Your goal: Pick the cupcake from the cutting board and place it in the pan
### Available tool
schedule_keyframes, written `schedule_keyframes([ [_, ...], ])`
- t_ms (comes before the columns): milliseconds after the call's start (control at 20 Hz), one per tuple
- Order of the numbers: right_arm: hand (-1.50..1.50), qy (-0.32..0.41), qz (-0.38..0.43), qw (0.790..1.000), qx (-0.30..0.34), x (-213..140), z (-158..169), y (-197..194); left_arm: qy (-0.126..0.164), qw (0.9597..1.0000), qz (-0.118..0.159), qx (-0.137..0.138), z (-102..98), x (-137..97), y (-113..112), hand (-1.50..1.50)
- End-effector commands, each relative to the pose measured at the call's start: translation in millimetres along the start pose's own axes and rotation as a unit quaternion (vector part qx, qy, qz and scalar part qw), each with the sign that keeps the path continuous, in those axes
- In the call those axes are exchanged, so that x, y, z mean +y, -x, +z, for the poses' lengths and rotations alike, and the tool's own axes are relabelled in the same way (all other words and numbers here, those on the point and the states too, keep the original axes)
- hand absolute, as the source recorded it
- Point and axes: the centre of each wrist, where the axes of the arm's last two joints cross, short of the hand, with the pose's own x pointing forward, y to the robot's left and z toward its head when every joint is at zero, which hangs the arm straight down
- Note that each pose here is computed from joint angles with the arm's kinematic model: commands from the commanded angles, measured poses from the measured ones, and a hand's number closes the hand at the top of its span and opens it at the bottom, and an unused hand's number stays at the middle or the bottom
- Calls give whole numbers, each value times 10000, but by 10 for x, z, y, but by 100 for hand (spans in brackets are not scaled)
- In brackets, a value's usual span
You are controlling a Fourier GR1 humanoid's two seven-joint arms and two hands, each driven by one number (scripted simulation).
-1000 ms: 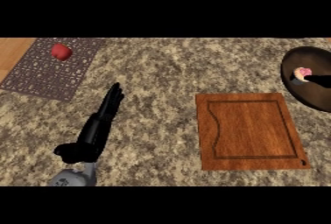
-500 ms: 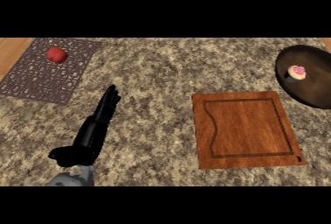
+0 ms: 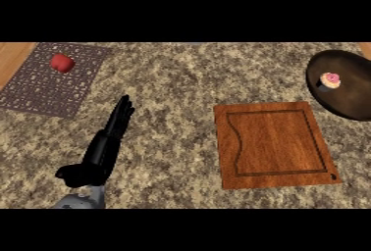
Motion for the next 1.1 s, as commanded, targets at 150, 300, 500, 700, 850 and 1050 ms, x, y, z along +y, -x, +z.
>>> schedule_keyframes([
  [150,-150,-408,-136,9985,-325,-19,339,278,-4,10000,48,59,-35,-78,-19,0],
  [300,-150,-462,-80,9986,-250,-201,271,82,-65,10000,5,63,-8,7,124,0],
  [500,-150,-462,65,9987,-218,-209,352,141,-7,10000,39,69,-60,-59,73,0],
  [700,-150,-405,364,9985,-79,-197,270,81,-52,10000,24,58,-51,72,7,0],
  [850,-150,-372,319,9988,-84,-226,419,183,-31,10000,-15,-5,5,-31,111,0],
  [1050,-150,-286,604,9972,-335,-74,317,213,-57,9999,24,82,-15,-11,21,0],
])
